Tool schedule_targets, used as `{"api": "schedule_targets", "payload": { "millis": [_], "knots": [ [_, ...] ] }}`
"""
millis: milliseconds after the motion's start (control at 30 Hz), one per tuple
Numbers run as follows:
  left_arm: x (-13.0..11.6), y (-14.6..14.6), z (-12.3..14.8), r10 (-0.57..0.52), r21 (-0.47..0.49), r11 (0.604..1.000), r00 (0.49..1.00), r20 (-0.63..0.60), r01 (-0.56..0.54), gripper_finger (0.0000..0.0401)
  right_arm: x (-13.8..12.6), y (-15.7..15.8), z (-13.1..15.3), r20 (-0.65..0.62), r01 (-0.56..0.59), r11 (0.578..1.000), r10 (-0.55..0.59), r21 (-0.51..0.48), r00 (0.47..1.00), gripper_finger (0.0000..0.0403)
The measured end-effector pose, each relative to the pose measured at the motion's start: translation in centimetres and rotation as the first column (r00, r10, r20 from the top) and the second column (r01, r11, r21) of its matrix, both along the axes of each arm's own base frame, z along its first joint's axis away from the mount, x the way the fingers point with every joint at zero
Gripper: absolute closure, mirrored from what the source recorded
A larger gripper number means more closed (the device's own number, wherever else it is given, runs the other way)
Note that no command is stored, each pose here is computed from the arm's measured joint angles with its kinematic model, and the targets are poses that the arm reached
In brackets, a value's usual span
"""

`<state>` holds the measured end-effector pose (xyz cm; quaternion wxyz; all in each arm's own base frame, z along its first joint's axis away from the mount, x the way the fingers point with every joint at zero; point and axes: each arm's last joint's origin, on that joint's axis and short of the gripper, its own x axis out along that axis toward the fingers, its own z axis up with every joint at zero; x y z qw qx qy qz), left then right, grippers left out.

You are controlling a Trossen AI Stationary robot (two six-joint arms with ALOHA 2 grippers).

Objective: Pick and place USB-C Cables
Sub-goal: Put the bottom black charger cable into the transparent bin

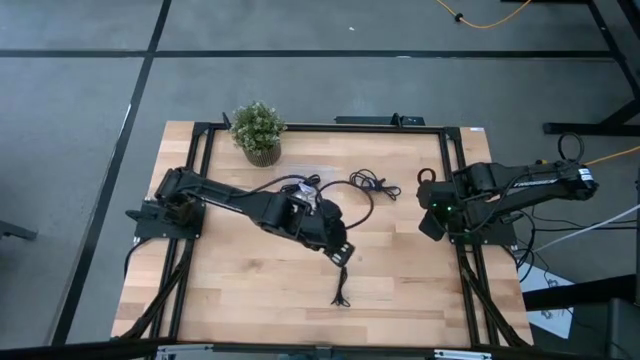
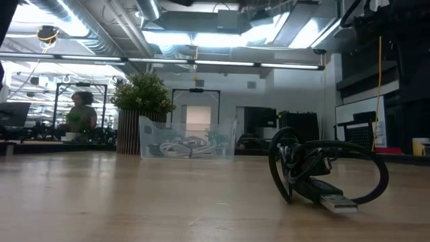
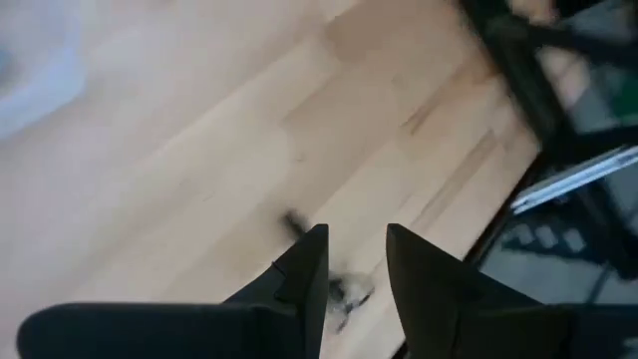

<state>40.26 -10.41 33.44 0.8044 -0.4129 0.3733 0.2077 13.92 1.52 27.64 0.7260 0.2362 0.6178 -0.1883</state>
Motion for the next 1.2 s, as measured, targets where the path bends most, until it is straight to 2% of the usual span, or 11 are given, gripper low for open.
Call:
{"api": "schedule_targets", "payload": {
  "millis": [100,200,400,633,767,1100,1200],
  "knots": [
    [1.0,-0.3,-1.5,-0.005,-0.025,1.0,0.999,-0.031,0.004,0.0304,0.0,0.0,0.0,0.001,0.028,1.0,-0.028,0.004,1.0,0.0261],
    [2.3,-1.0,-3.7,-0.02,-0.106,0.994,0.997,-0.068,0.013,0.0304,0.0,0.0,0.0,0.003,0.035,0.999,-0.035,-0.007,0.999,0.0261],
    [3.6,-2.4,-7.6,-0.037,-0.217,0.976,0.982,-0.184,-0.004,0.0304,0.1,-0.2,0.0,0.014,0.048,0.996,-0.047,-0.082,0.999,0.0261],
    [4.4,-2.7,-10.6,0.034,-0.164,0.984,0.97,-0.241,-0.075,0.0304,0.1,-0.5,0.0,0.028,0.058,0.983,-0.054,-0.176,0.998,0.0261],
    [4.7,-3.3,-12.0,0.041,-0.134,0.988,0.965,-0.257,-0.077,0.0304,0.1,-0.5,0.0,0.02,0.004,0.981,0.0,-0.192,1.0,0.0261],
    [5.1,-5.3,-14.6,0.027,-0.144,0.987,0.962,-0.273,-0.068,0.0304,0.1,-0.6,0.0,0.007,-0.069,0.975,0.073,-0.211,0.997,0.0261],
    [5.4,-5.7,-15.6,0.021,-0.167,0.983,0.958,-0.286,-0.071,0.0304,0.1,-0.7,0.1,0.006,-0.07,0.967,0.074,-0.245,0.997,0.0261]
  ]
}}
